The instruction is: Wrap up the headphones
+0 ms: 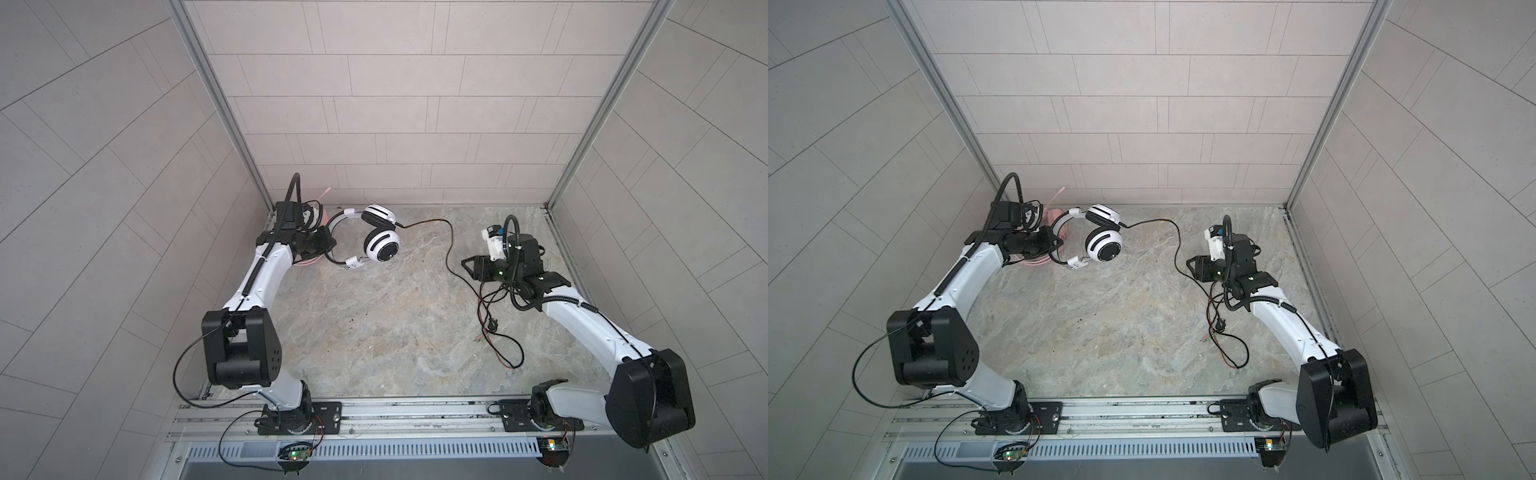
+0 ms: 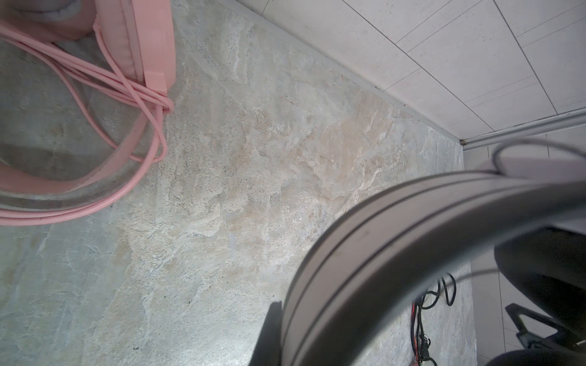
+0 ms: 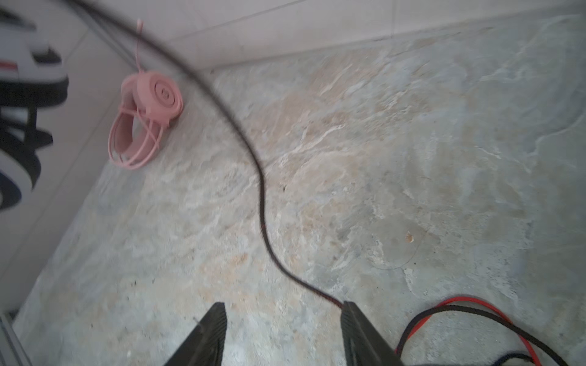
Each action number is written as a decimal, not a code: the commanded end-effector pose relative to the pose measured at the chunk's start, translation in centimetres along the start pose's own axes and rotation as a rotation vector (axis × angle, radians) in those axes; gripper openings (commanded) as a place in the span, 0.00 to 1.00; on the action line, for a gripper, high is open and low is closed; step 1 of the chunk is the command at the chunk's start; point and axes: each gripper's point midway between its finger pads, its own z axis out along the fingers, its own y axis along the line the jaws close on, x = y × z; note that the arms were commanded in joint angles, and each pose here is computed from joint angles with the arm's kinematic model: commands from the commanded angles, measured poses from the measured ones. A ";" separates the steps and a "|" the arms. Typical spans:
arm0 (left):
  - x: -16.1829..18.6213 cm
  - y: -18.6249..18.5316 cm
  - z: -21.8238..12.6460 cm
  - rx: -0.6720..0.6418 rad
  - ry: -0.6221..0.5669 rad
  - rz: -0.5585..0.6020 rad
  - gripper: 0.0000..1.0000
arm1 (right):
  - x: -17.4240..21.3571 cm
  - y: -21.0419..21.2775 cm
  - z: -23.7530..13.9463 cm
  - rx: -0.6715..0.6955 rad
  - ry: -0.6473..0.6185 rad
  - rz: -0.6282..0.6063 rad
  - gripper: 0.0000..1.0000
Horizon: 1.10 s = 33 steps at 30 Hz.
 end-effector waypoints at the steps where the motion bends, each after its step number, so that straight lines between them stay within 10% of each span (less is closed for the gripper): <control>1: -1.6 -2.0 -2.2 0.061 -0.082 0.025 0.00 | -0.6 0.3 -0.7 0.002 -0.020 -0.025 0.69; 26: -6.0 -7.1 -8.9 0.112 -0.221 0.114 0.00 | 7.5 -4.9 8.1 0.267 0.443 -0.142 0.75; 33: -5.5 -7.3 -9.3 0.117 -0.208 0.118 0.00 | 8.0 -4.0 10.5 0.202 0.448 -0.132 0.54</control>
